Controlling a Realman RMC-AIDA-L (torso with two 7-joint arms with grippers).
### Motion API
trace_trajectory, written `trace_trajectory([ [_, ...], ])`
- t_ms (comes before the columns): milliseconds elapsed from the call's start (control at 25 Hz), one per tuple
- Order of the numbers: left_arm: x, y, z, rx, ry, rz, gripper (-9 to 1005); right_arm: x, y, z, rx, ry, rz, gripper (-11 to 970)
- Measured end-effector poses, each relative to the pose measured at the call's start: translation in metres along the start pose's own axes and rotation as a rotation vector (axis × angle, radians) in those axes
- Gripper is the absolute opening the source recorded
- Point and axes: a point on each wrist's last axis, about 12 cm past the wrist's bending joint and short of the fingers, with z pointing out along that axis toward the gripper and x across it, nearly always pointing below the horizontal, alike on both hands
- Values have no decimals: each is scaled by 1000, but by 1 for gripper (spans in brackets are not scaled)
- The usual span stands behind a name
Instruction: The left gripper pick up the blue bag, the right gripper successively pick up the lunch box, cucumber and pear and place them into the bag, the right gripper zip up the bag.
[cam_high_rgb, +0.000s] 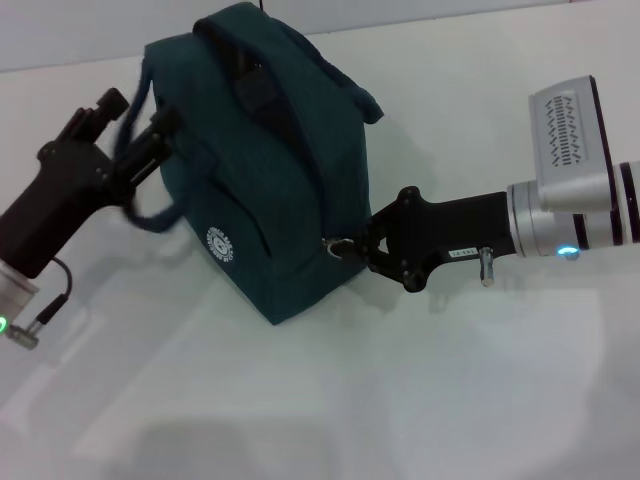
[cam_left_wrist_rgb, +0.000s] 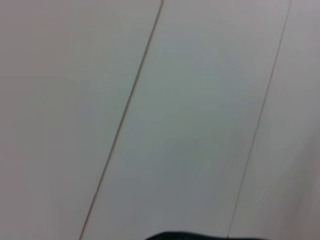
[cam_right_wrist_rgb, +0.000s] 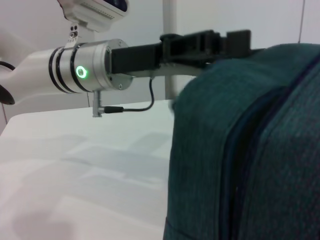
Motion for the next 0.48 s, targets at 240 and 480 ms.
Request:
trace_trajectory([
  [240, -2, -4, -8, 30, -25, -21, 882, -1, -1, 0, 4, -8, 5, 7],
  [480, 1, -13, -27, 99, -8, 26, 881, -7, -2, 1, 12, -52, 10, 7],
])
